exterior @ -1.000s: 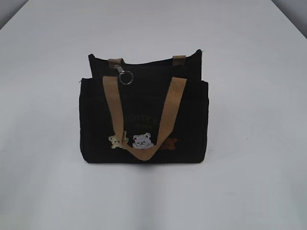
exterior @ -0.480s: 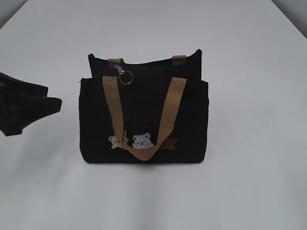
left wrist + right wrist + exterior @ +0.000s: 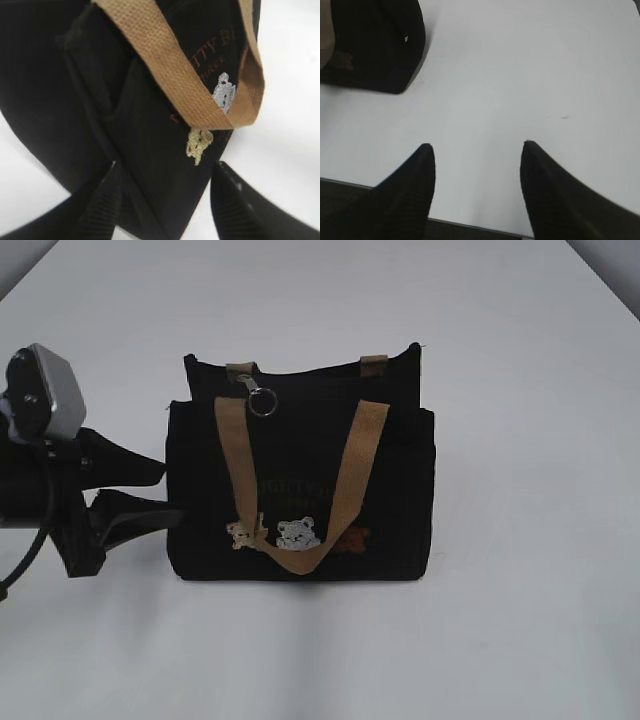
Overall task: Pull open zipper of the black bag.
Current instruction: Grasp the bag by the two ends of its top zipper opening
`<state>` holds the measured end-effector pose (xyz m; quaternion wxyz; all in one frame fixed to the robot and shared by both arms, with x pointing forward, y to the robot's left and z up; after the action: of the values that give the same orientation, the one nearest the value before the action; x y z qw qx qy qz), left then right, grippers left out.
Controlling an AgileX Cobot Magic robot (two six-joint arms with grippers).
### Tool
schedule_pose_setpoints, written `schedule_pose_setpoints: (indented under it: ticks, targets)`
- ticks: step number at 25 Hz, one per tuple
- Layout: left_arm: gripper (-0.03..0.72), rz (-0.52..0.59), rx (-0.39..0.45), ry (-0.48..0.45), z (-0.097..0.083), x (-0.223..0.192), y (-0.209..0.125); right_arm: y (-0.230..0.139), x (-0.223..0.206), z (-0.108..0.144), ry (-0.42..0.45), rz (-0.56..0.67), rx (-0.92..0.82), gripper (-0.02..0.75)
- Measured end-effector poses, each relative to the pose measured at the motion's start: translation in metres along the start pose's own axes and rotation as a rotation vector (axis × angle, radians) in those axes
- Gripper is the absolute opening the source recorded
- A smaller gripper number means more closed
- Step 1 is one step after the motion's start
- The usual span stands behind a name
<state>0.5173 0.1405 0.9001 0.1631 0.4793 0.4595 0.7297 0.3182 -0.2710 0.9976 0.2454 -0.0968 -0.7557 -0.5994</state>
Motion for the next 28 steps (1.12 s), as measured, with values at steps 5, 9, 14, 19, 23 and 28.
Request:
schedule_pose_setpoints:
  ticks: [5,9,14,19,23,28]
  targets:
    - [0.435,0.008,-0.002,-0.006,0.015,-0.016,0.002,0.005,0.000,0.012,0.061,-0.022,-0.042,0.428]
    - [0.436,0.006,-0.002,-0.005,0.024,-0.024,0.004,0.009,0.001,0.019,0.103,-0.043,-0.037,0.428]
    - [0.435,0.007,-0.018,0.022,0.036,-0.027,0.010,0.012,-0.005,0.029,0.172,-0.012,0.000,0.428]
    - [0.435,0.020,0.003,0.039,0.040,-0.027,0.008,0.010,-0.018,0.030,0.213,0.081,-0.010,0.428]
    - [0.435,0.048,0.037,0.066,0.045,-0.026,0.003,0.008,-0.024,0.030,0.227,0.129,-0.019,0.428]
    - [0.435,-0.011,0.043,0.011,0.035,-0.027,0.014,0.008,-0.025,0.030,0.229,0.130,-0.019,0.428]
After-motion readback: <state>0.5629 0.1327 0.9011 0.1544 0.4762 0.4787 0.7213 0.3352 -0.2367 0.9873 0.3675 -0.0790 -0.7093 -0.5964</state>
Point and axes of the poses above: a point on each arm's last joint axis where the gripper is mounted, x pointing back along that axis away from the gripper, z along the wrist's bending axis when the last joint is at zero, y = z × x, the point moved 10 cm from there along -x, pointing out along that axis toward the gripper, and after that the axes turned 8 degrees about x, right-handed, at the moved point
